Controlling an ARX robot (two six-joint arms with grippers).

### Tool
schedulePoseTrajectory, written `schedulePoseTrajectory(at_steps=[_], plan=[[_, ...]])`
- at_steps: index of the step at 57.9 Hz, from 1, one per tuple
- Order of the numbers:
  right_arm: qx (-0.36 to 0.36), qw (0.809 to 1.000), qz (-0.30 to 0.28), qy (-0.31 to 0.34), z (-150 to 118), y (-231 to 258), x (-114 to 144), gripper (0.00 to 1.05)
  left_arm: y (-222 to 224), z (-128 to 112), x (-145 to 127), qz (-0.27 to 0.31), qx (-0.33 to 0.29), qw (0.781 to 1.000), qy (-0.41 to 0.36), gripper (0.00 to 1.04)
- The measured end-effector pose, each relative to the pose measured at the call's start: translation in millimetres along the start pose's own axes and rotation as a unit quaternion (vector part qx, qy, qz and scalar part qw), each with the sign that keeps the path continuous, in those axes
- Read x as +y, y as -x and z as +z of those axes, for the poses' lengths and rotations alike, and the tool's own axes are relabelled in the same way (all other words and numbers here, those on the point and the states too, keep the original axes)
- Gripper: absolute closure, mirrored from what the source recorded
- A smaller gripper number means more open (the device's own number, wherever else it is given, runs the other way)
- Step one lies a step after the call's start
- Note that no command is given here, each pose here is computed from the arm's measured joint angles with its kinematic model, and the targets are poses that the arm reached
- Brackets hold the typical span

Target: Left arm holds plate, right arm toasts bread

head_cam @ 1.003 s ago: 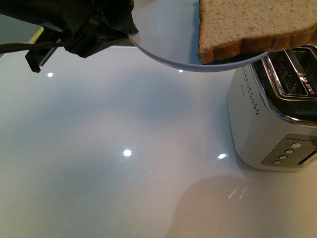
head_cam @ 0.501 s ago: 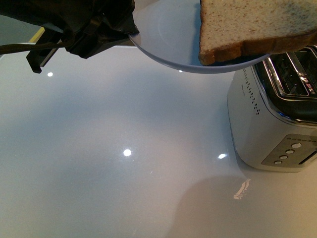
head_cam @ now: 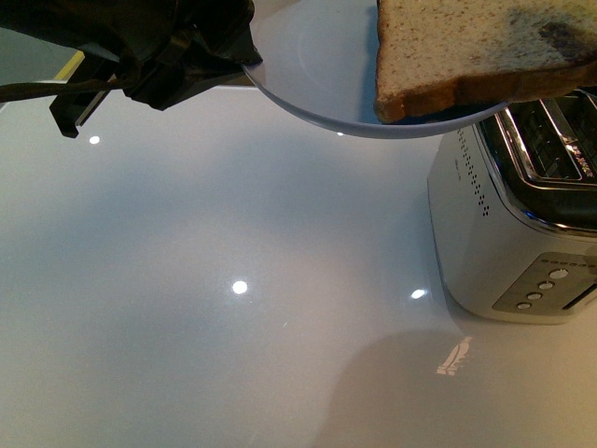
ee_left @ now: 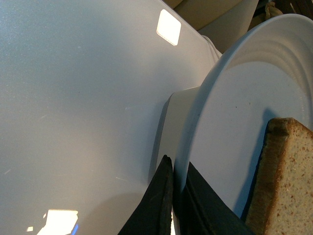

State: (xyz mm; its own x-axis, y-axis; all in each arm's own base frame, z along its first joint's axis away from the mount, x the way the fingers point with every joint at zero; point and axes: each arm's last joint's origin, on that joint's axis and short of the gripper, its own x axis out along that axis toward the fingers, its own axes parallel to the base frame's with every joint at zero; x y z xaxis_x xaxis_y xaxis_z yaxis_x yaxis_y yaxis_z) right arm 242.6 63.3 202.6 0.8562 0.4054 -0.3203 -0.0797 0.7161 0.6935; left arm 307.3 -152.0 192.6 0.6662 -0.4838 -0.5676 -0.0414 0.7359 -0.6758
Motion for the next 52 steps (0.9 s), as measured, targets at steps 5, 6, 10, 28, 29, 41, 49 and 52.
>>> schedulePoseTrajectory(at_steps=[5, 6, 10, 28, 29, 41, 49, 52], plan=[[-0.003, 1.000, 0.004, 0.000, 1.5, -0.2, 3.1, 0.53, 0.0, 0.0, 0.0, 0.000, 0.000, 1.000, 0.000, 1.02], [-0.004, 1.000, 0.005, -0.001, 1.8, -0.2, 3.6, 0.57, 0.0, 0.0, 0.0, 0.000, 0.000, 1.000, 0.000, 1.02], [-0.006, 1.000, 0.008, -0.003, 2.8, 0.9, 4.7, 0.67, 0.0, 0.0, 0.0, 0.000, 0.000, 1.000, 0.000, 1.02], [-0.051, 0.998, 0.039, 0.003, 19.9, 21.8, 18.5, 1.01, 0.0, 0.0, 0.0, 0.000, 0.000, 1.000, 0.001, 1.02], [-0.054, 0.998, 0.040, 0.004, 21.0, 22.9, 19.3, 1.01, 0.0, 0.0, 0.0, 0.000, 0.000, 1.000, 0.001, 1.02], [-0.139, 0.988, 0.010, 0.059, 49.8, 49.2, 33.1, 1.01, 0.0, 0.0, 0.0, 0.000, 0.000, 1.000, 0.001, 1.02], [-0.206, 0.964, -0.060, 0.155, 66.5, 67.1, 37.1, 1.01, 0.0, 0.0, 0.0, 0.000, 0.000, 1.000, 0.001, 1.02], [-0.206, 0.957, -0.083, 0.189, 66.4, 67.8, 37.0, 1.01, 0.0, 0.0, 0.0, 0.000, 0.000, 1.000, 0.001, 1.02]])
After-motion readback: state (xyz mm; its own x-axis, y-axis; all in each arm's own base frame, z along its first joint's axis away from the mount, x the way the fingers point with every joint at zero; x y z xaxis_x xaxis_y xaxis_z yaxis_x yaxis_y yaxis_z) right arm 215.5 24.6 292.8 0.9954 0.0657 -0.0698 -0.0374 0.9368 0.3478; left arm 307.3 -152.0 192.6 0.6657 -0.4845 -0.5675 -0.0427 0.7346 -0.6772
